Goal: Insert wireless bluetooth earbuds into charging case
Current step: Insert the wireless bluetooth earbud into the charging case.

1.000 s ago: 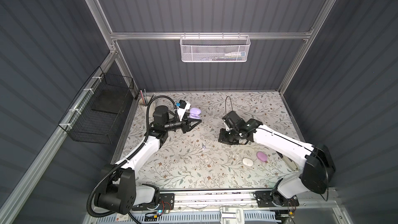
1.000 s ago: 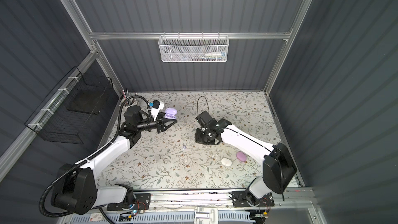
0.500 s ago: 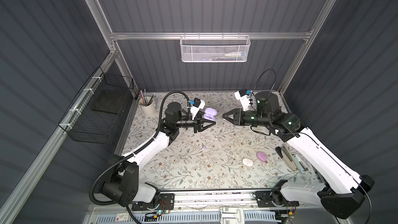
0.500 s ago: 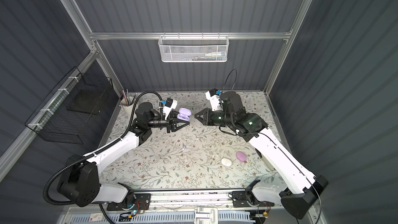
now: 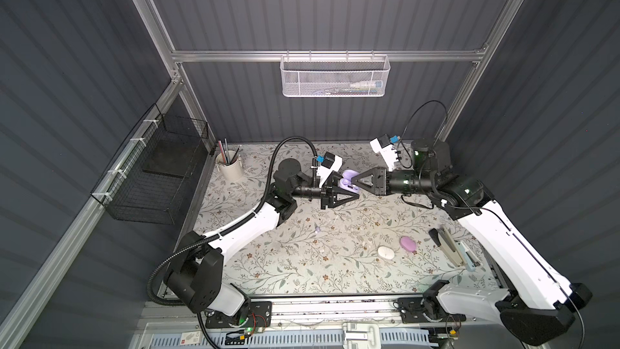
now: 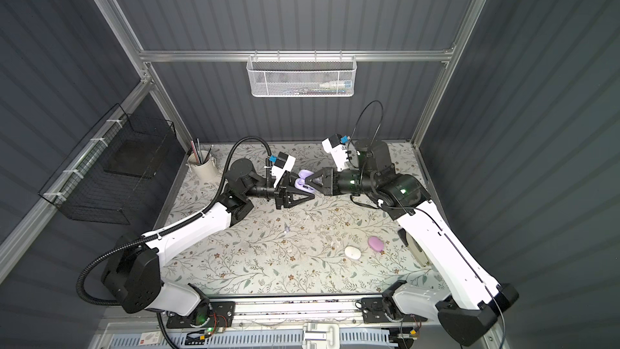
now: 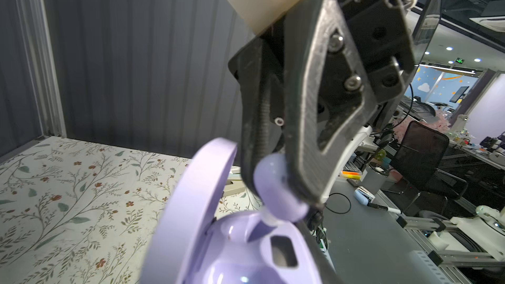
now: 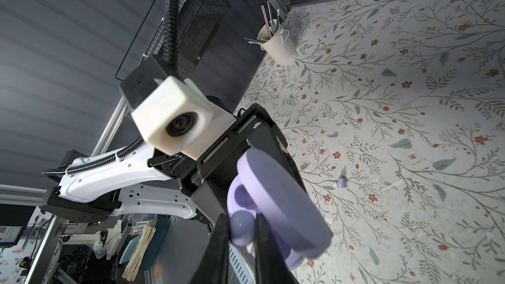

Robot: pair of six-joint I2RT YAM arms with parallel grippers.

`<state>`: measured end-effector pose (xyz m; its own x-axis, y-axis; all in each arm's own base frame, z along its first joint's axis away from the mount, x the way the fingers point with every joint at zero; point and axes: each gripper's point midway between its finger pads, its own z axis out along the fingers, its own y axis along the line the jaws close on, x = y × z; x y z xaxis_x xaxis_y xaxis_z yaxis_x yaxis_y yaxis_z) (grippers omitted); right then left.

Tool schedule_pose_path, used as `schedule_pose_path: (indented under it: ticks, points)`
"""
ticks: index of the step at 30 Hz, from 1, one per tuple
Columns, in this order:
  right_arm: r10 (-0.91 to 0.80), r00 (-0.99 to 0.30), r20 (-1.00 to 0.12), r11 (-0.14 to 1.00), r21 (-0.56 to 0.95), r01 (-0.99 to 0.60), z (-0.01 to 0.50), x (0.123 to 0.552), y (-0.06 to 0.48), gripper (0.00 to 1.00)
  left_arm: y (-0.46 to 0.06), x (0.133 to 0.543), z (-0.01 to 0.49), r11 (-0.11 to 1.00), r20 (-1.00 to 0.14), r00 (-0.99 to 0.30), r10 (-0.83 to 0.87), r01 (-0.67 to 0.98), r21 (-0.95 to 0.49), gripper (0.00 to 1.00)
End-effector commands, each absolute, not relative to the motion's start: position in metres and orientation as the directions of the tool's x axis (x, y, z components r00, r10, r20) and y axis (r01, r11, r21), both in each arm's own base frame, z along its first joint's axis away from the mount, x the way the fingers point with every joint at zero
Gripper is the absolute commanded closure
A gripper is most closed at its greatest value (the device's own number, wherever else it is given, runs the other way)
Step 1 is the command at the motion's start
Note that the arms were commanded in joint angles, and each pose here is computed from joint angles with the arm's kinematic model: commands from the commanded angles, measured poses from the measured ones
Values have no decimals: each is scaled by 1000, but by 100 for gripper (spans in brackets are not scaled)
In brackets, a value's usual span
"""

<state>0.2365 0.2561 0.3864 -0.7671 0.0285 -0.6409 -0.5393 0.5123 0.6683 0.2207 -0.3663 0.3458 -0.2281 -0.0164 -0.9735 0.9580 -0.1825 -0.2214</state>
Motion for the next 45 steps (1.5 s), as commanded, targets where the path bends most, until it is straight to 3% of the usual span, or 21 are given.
schedule_pose_path:
  ticks: [1, 45]
  points:
    - [11, -766, -643, 495, 669, -554, 387, 226, 250, 87, -368, 215, 366, -211, -982, -182, -53, 963, -167, 86]
    - [19, -796, -604, 489, 700, -520, 372, 236, 251, 87, -364, 200, 374, -221, -990, -135, -52, 968, -120, 87]
